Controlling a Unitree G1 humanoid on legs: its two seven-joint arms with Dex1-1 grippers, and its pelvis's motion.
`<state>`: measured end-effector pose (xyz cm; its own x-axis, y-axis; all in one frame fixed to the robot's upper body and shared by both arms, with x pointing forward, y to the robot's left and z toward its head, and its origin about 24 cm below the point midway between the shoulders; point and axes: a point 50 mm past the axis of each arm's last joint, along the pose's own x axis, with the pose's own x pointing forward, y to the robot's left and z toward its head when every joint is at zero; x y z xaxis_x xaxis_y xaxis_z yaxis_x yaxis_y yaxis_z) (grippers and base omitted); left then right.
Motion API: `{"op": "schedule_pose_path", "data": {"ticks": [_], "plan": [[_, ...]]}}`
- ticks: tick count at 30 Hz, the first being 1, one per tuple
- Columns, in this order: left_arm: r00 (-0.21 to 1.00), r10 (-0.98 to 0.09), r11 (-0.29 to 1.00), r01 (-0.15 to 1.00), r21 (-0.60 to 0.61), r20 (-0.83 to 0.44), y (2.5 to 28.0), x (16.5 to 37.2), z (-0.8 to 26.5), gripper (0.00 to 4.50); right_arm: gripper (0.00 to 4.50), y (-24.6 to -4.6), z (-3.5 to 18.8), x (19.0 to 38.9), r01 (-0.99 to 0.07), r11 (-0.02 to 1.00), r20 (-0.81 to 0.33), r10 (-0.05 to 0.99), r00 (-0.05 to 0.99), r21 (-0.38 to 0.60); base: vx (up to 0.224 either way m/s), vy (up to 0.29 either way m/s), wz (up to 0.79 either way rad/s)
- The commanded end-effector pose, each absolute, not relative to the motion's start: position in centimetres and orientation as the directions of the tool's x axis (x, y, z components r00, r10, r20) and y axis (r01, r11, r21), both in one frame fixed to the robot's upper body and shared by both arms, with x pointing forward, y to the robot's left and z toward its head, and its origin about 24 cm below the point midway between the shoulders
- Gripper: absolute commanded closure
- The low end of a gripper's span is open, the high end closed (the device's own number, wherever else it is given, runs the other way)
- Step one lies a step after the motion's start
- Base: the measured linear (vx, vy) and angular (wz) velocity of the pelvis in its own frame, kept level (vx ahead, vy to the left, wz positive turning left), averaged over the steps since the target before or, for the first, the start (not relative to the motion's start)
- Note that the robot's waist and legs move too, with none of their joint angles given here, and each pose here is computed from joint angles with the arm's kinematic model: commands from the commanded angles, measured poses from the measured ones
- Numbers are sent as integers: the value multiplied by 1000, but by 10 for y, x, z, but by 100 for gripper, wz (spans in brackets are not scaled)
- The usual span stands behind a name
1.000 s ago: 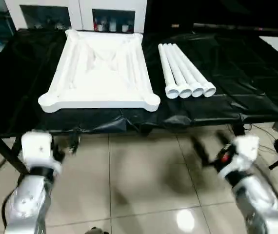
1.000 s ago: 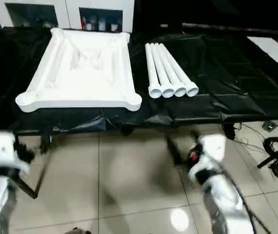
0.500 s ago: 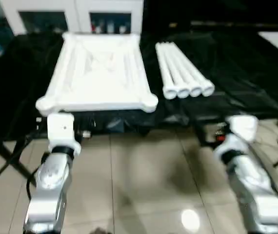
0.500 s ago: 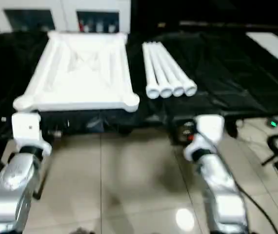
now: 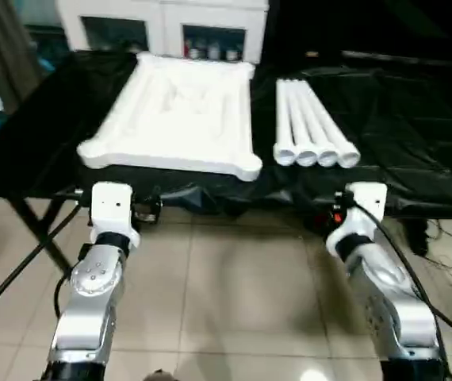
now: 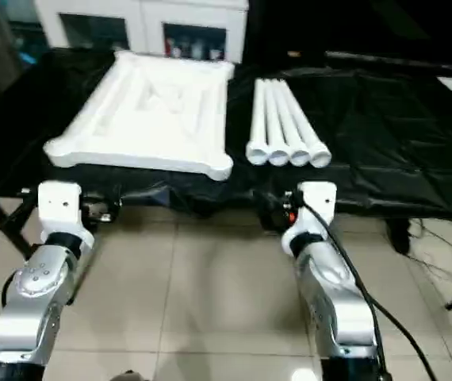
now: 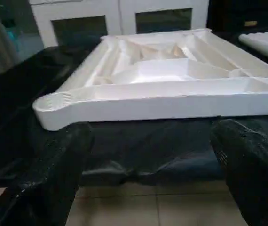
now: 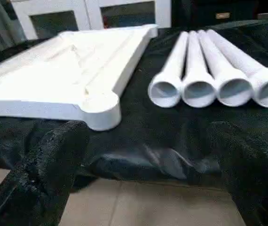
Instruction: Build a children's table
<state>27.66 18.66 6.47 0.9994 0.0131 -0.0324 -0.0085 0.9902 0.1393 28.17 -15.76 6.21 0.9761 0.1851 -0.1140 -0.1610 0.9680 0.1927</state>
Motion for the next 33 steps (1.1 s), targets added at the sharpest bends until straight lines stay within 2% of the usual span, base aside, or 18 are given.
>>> {"op": "schedule_pose_path", "data": {"ticks": [1, 6, 9, 15, 30, 33], "plan": [[1000, 19, 989, -17, 148, -9, 189, 278, 71, 0, 3, -165, 62, 284, -142, 973, -116, 165, 979, 182, 14, 72, -11], [999, 32, 988, -32, 153, -1, 189, 280, 74, 0, 3, -163, 64, 290, -152, 973, -113, 173, 978, 171, 102, 2, -13], [999, 46, 987, -45, 153, 0, 192, 280, 75, 0, 3, -156, 66, 293, -174, 966, -108, 197, 974, 190, 130, 3, -1], [999, 49, 987, -48, 151, 1, 192, 279, 76, 0, 3, -152, 68, 293, -198, 963, -102, 219, 970, 184, 217, 17, -2], [998, 62, 985, -61, 159, 2, 197, 274, 77, 0, 3, -141, 72, 296, -262, 948, -82, 280, 956, 179, 132, 0, -1], [998, 62, 985, -62, 160, 1, 199, 272, 78, 0, 3, -136, 73, 295, -306, 944, -80, 317, 945, 124, 118, -29, 5]]}}
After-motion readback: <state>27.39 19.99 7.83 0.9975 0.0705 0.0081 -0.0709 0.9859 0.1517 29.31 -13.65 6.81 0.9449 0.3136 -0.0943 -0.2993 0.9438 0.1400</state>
